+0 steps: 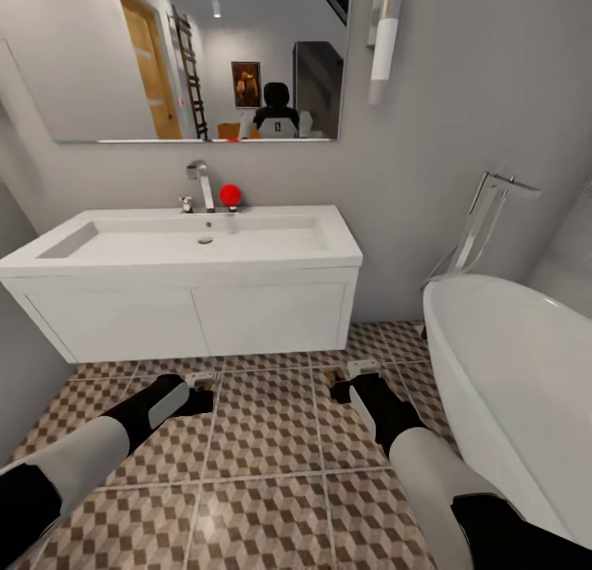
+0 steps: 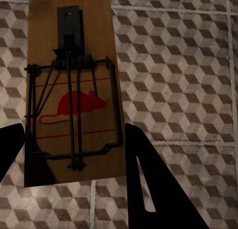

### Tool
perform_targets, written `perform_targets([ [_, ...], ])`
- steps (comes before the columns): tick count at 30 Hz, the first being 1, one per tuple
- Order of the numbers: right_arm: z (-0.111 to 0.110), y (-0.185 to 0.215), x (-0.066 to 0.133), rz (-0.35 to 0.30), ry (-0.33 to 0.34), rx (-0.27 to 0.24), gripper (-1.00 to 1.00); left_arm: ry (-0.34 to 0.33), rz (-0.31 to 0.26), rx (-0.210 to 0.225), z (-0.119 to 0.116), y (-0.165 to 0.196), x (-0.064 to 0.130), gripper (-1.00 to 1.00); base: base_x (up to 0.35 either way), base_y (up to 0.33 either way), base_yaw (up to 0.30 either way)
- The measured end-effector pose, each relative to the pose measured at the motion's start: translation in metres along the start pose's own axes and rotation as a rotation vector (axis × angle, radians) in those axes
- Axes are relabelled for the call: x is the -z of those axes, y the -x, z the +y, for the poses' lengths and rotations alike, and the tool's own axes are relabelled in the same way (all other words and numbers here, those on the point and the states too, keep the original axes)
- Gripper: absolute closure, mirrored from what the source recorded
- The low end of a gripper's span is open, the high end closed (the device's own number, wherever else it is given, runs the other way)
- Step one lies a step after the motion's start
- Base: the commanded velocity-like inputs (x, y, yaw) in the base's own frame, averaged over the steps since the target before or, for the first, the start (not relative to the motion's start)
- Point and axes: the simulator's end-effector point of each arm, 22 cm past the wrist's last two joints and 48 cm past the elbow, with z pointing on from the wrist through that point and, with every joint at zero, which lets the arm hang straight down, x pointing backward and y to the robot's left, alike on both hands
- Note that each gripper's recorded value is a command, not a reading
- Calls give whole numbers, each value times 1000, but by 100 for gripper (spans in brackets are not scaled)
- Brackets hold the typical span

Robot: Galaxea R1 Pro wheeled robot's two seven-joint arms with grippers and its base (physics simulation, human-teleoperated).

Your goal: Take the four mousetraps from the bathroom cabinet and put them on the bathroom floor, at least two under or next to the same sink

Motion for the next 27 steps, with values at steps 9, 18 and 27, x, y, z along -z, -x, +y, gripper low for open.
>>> perform_targets([
  [9, 2, -18, -19, 13, 1, 0, 100, 2, 14, 0, 2, -15, -22, 100, 0, 0, -104],
  [18, 4, -36, -39, 25, 3, 1, 100, 4, 27, 1, 4, -30, -44, 100, 0, 0, -102],
  [27, 7, -55, -59, 38, 5, 3, 100, 5, 41, 1, 6, -45, -66, 100, 0, 0, -36],
])
